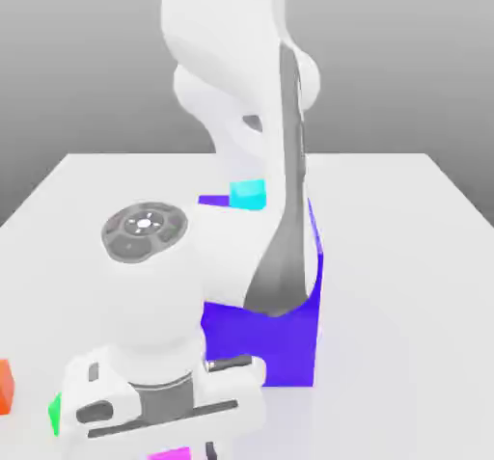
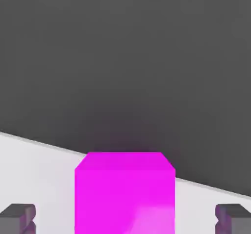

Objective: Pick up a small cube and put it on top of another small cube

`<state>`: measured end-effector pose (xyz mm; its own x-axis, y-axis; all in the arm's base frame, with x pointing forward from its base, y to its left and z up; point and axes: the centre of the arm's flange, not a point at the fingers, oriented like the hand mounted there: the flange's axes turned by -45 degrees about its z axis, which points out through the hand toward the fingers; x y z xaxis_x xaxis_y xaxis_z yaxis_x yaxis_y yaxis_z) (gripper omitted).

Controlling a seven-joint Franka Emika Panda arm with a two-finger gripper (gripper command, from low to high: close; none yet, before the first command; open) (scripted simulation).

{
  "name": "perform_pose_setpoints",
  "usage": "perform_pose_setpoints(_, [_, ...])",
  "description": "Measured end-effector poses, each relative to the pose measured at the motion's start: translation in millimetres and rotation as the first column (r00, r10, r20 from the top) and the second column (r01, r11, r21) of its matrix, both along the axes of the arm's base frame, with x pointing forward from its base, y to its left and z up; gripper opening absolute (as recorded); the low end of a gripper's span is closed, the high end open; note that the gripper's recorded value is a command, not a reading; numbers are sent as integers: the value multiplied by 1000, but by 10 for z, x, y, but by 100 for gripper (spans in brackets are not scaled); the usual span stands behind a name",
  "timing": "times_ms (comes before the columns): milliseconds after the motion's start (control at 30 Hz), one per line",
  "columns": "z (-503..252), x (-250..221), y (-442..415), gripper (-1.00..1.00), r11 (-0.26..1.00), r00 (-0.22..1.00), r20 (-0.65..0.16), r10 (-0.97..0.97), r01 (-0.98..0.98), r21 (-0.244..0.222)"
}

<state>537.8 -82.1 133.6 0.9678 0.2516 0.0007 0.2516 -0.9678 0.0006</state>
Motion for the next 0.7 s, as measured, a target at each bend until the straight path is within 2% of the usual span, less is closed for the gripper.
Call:
perform_pose_setpoints(200, [-9,-2,0,-100,1000,1000,-1,0,0,0])
perform_pose_setpoints(333, [490,-9,-14,-100,1000,1000,-1,-1,1,0])
perform_pose_setpoints(533, [1017,-729,-1065,-100,996,996,-2,-86,86,-4])
perform_pose_setpoints(700, [620,-944,-1291,-100,994,994,-1,-107,107,1])
